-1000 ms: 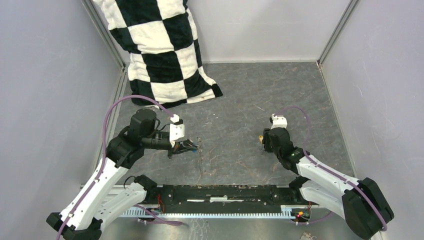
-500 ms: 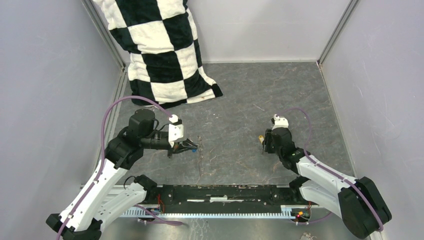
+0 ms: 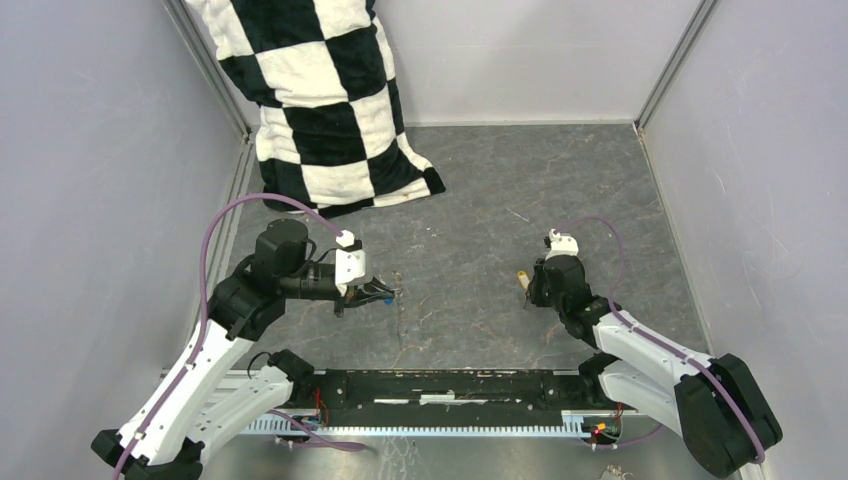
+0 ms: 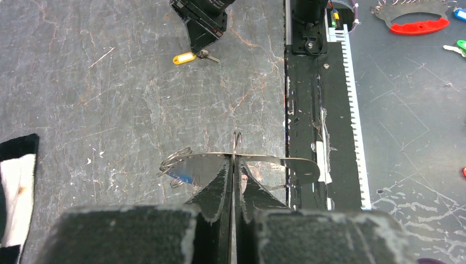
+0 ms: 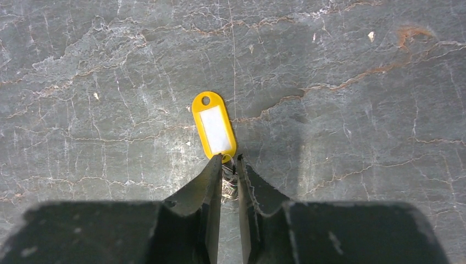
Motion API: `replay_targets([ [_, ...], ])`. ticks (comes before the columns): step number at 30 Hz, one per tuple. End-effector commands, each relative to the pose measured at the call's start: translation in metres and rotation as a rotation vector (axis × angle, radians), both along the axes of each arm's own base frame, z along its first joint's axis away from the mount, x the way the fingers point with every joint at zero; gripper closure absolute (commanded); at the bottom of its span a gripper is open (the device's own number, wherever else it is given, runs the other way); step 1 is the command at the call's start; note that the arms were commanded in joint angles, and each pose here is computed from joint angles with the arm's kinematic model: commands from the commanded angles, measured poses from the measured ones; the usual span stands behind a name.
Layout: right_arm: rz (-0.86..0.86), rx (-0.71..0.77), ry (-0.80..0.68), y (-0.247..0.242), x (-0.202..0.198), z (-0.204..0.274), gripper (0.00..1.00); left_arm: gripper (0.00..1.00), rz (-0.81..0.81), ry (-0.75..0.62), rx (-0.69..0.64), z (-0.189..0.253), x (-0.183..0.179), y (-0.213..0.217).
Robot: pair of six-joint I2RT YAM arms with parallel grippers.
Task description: Put the keys on the keyring
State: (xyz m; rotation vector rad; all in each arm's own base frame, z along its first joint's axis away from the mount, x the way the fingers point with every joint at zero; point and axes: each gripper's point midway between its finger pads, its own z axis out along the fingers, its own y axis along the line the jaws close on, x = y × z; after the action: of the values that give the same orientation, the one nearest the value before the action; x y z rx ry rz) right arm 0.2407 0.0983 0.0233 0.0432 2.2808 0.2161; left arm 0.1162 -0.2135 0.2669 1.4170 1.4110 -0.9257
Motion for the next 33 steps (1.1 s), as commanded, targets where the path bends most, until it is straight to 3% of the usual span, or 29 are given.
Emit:
replay_targets([
  [1,-0.003,0.018,-0.016,0.002,0.003,0.001,0.81,0.98,-0.004,-0.069,-0.035,0.014,0.005,-0.003],
  [9,0.034,0.032,-0.043,0.009,0.008,0.011,0.99,0.98,0.008,-0.079,-0.033,0.014,0.007,-0.003],
  [15,0.099,0.049,-0.093,0.019,0.014,0.028,1.0,0.98,0.018,-0.086,-0.035,0.015,0.01,-0.003],
  [25,0.601,0.226,-0.317,0.098,0.006,0.129,0.99,0.98,0.137,-0.022,-0.061,0.008,0.03,-0.006],
  [33,1.045,0.341,-0.561,0.147,-0.052,0.215,0.99,0.98,0.157,0.037,-0.101,0.005,0.032,-0.012],
])
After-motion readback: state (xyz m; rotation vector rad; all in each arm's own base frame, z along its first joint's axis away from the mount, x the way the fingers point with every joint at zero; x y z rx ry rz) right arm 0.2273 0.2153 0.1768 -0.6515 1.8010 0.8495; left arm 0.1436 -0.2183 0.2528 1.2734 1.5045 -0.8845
